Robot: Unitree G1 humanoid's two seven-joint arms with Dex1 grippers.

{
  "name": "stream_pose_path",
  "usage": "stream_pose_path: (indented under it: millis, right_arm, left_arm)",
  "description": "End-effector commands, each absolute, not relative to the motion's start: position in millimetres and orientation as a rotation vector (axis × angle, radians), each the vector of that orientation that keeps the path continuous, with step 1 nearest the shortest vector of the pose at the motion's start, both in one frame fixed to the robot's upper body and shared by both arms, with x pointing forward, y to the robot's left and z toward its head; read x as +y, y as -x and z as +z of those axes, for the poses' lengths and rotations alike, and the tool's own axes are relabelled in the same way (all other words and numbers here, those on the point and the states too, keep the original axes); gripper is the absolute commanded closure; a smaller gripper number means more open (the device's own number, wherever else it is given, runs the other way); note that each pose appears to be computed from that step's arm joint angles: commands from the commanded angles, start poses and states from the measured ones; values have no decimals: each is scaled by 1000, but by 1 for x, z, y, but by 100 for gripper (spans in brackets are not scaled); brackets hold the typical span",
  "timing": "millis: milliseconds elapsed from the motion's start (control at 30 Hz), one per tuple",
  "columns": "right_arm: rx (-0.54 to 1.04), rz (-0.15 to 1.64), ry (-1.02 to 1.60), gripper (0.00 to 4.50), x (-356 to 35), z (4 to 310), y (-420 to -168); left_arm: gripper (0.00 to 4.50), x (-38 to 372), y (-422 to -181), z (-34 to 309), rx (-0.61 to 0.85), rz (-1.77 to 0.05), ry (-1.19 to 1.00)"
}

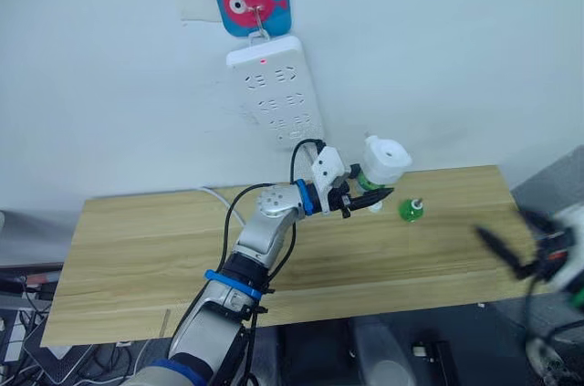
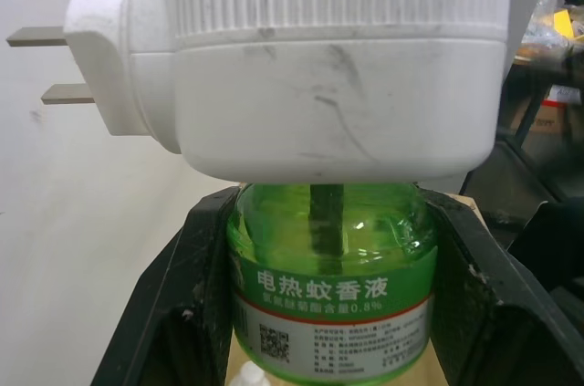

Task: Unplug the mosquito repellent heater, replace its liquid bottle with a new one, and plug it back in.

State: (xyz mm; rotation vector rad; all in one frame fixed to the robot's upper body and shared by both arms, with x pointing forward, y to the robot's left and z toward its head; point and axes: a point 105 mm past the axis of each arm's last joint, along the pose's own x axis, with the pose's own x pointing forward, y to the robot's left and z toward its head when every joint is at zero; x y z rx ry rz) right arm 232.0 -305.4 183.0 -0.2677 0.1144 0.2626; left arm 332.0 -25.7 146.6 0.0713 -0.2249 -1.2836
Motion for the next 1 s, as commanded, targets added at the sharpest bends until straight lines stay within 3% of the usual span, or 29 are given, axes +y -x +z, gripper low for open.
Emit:
stream_pose_path:
  millis: [33,167,300,433,567,767,1000]
  right_arm:
    - [41,153,283,4,-338,223,-233]
    - [-7,151,257,4,-333,244,-242]
    - [-21,278,112,4,-278,238,-244]
    - [-18,467,-99,4,-194,224,-223]
    - [-24,526,-146,4,-152,228,-213]
    - [-41,503,-238,4,-127,232,-222]
    - [-44,449,-261,4,-123,227,-234]
  left_arm:
    - [221,-30,-326,160,-290,-1307,-69]
    - [221,-28,-325,160,-292,-1307,-65]
    - [221,-26,-326,164,-306,-1301,-52]
    - [221,-26,-327,166,-304,-1292,-34]
    - [221,-24,-328,163,-293,-1286,-34]
    - [221,-26,-328,164,-296,-1283,-30]
    - [221,-31,-327,170,-314,-1285,-19]
